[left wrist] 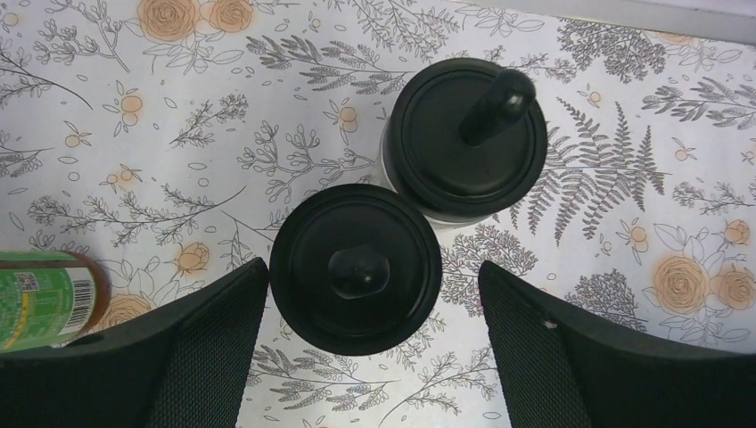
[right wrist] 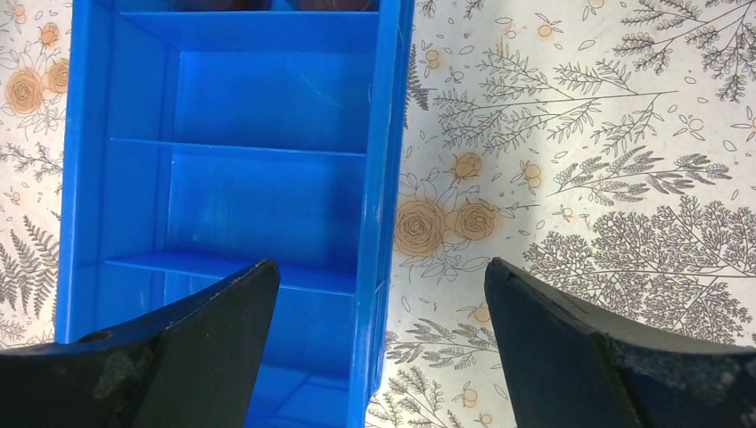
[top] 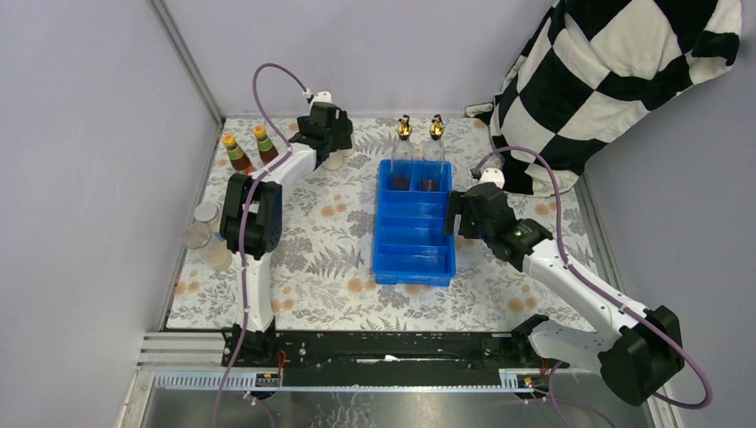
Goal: Organize the condiment bottles
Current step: Pick up the bottle from the center of the board.
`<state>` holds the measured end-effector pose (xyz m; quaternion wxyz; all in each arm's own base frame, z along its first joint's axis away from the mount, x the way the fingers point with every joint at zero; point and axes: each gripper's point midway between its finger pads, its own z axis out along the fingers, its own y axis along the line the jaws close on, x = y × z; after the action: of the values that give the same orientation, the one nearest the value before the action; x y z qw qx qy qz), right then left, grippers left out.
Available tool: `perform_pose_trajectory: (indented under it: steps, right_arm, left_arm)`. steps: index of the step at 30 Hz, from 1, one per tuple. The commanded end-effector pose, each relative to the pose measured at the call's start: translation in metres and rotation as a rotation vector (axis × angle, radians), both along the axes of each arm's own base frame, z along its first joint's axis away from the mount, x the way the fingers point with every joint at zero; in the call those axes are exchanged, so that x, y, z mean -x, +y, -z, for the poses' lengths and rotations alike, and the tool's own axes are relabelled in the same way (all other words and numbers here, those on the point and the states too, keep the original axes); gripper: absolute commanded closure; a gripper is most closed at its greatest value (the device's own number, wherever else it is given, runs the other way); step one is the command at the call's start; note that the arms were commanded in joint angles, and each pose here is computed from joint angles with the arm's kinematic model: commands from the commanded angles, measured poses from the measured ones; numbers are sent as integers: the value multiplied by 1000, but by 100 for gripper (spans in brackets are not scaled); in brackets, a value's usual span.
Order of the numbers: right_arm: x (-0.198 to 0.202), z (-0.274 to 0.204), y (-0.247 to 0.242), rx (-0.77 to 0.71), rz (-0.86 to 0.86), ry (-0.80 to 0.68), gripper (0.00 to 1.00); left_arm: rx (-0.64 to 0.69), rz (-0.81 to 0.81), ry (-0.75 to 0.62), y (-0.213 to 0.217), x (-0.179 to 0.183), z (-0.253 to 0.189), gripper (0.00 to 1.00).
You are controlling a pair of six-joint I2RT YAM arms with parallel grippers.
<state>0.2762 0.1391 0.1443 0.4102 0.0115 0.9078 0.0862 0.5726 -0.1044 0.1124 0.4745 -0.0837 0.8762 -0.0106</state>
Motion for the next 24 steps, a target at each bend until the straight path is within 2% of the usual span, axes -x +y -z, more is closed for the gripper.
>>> perform_pose_trajectory:
  steps: [1, 6, 11, 24]
  right_arm:
    - [-8, -2, 3, 13, -7, -25, 7]
    - [-9, 2, 3, 19, -8, -18, 7]
    - [-7, 4, 4, 18, -16, -13, 7]
    - [-4, 8, 4, 14, -20, -8, 8]
  left_arm:
    - [-4, -3, -68, 4, -18, -12, 10]
    - [-16, -23, -66, 10, -20, -7, 14]
    - [-12, -34, -74, 15, -20, -9, 22]
    - [-7, -26, -60, 14, -17, -4, 31]
